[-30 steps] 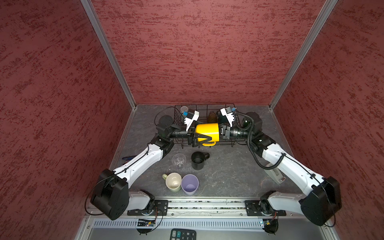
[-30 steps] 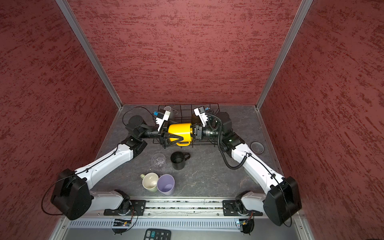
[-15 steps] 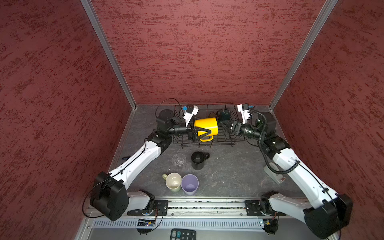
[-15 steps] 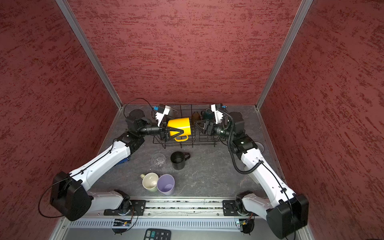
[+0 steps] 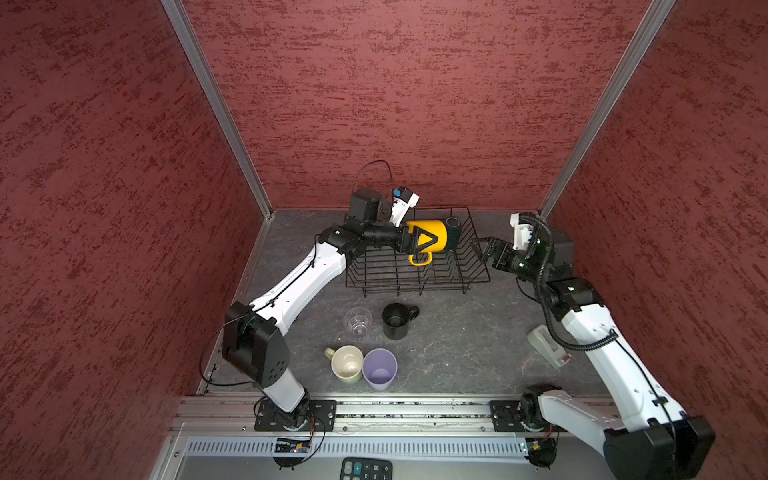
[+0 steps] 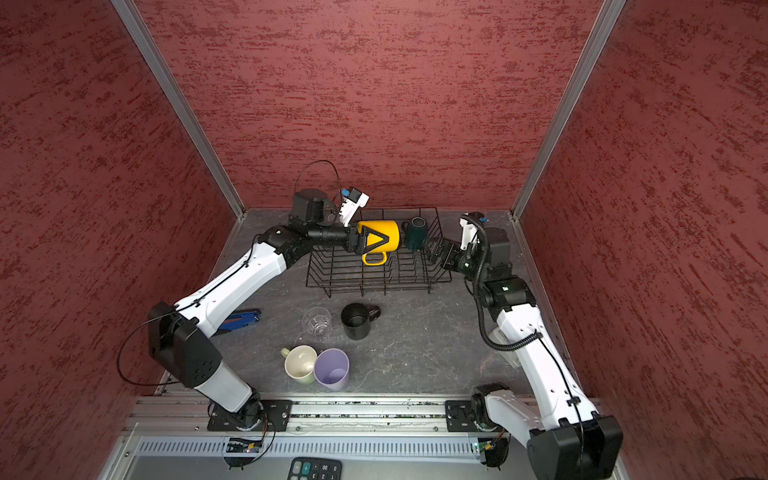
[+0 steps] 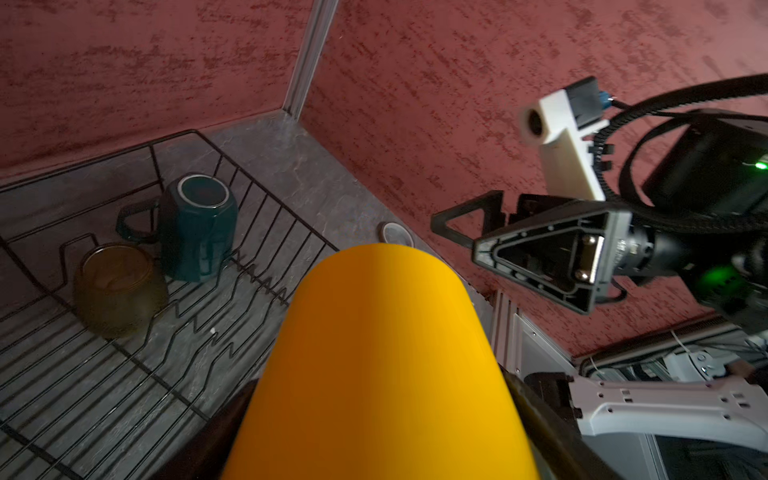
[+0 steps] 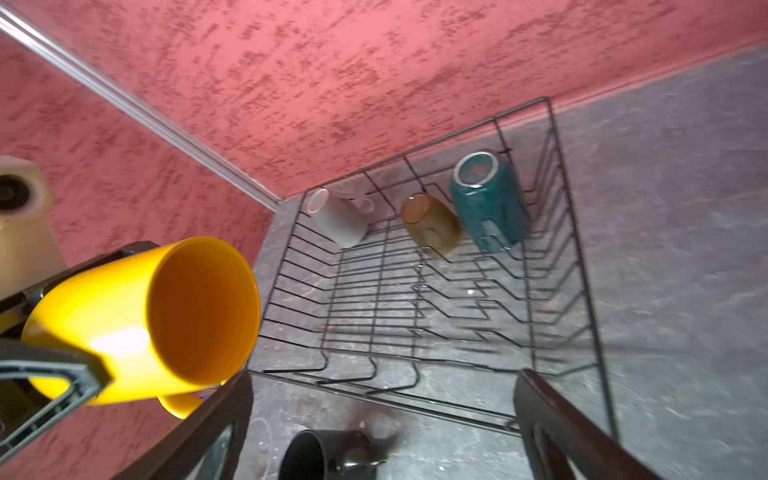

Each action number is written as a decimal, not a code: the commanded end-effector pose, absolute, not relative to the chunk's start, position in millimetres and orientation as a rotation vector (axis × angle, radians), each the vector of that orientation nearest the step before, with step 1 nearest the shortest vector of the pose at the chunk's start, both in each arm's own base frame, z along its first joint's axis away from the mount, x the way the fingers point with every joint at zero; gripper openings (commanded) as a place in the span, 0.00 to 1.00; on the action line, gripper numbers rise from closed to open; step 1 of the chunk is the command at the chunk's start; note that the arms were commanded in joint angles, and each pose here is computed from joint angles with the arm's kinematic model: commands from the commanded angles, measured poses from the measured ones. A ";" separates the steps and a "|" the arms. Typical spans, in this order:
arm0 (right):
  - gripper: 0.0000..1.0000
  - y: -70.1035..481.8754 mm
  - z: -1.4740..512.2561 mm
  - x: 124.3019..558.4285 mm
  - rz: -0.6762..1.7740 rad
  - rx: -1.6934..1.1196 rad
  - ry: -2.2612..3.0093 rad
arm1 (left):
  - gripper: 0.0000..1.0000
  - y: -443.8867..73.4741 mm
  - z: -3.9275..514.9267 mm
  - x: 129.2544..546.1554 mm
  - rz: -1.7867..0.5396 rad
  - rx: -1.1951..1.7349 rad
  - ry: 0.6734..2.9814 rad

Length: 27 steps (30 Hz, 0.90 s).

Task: Load the cups into the dish rack
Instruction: 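Open and withdraw the right gripper while the left carries the yellow mug over the rack, then lower the yellow mug upside down beside the teal mug with the left gripper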

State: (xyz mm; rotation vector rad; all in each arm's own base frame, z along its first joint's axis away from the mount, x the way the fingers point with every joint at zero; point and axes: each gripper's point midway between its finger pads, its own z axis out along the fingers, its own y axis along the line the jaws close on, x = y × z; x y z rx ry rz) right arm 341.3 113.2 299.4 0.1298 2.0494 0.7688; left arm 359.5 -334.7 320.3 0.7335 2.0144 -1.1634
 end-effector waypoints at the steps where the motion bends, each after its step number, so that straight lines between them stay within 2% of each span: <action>1: 0.99 97.9 303.7 343.6 0.685 0.153 2.046 | 0.00 -342.6 322.3 363.6 -1.088 0.726 2.074; 15: 0.99 85.9 292.9 333.7 0.619 0.135 2.072 | 0.00 -397.0 250.2 405.0 -0.800 0.698 2.313; 27: 0.99 85.0 285.9 327.2 0.614 0.116 2.083 | 0.00 -414.4 218.8 442.9 -0.600 0.674 2.331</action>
